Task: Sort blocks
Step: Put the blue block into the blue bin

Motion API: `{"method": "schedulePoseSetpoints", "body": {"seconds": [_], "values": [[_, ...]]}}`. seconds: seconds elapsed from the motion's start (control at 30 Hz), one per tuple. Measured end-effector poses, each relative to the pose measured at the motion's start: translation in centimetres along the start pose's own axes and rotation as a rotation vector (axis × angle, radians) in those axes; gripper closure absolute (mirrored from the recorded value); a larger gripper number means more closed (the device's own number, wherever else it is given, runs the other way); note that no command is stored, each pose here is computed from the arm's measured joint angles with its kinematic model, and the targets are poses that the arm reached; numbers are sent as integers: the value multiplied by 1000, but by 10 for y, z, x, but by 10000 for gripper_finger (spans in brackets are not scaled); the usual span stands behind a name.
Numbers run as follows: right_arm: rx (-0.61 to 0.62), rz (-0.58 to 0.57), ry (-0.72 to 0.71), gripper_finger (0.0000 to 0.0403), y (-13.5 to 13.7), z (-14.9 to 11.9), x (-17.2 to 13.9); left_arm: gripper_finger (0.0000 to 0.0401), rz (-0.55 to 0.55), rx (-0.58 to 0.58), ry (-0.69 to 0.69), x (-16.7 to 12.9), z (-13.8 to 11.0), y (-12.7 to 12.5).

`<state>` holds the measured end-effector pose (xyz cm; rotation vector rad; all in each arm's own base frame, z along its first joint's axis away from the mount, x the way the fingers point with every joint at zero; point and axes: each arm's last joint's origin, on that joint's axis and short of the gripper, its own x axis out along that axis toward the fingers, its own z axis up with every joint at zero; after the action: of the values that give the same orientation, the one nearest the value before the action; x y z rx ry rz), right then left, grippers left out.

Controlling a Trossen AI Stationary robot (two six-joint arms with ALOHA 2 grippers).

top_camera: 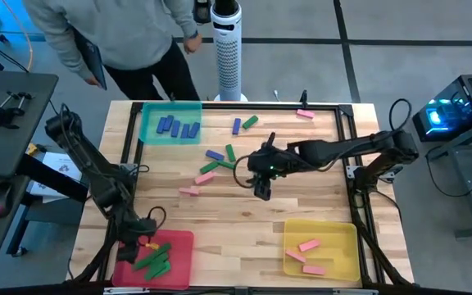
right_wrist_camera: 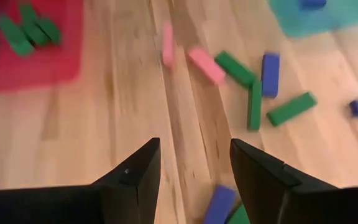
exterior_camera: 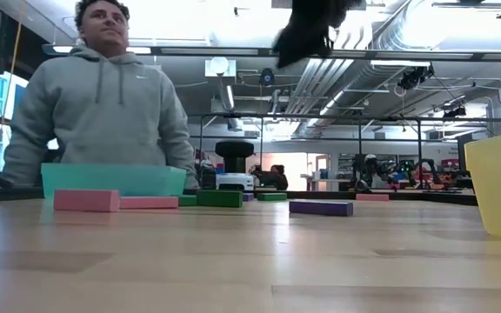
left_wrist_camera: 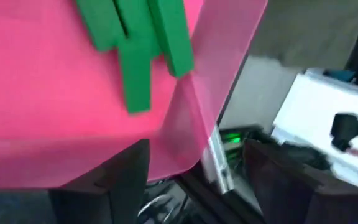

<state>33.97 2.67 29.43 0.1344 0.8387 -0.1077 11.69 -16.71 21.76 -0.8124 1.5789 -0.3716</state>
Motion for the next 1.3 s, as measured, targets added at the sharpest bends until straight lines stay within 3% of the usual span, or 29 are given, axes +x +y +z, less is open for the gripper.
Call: {"method": "schedulePoseSetpoints", "body": {"seconds": [0.13, 0.23, 0.43, 0.53, 0.87, 1.3], "values": [[81, -13, 93, 234, -8, -38, 29, 157, -29, -5, -188, -13, 2, -2], [154, 17, 167, 234, -9, -66, 44, 162, -57, 2, -417, -25, 7, -4], [209, 33, 273, 234, 2, -113, 58, 167, 27, 59, -912, -53, 21, 1], [261, 49, 254, 234, 9, -120, 61, 167, 50, 39, -1067, -64, 26, 3], [254, 43, 142, 234, 14, -113, 62, 167, 105, 82, -1109, -70, 30, 5], [317, 46, 147, 234, 16, -114, 61, 166, 118, 102, -1108, -70, 30, 5]]}}
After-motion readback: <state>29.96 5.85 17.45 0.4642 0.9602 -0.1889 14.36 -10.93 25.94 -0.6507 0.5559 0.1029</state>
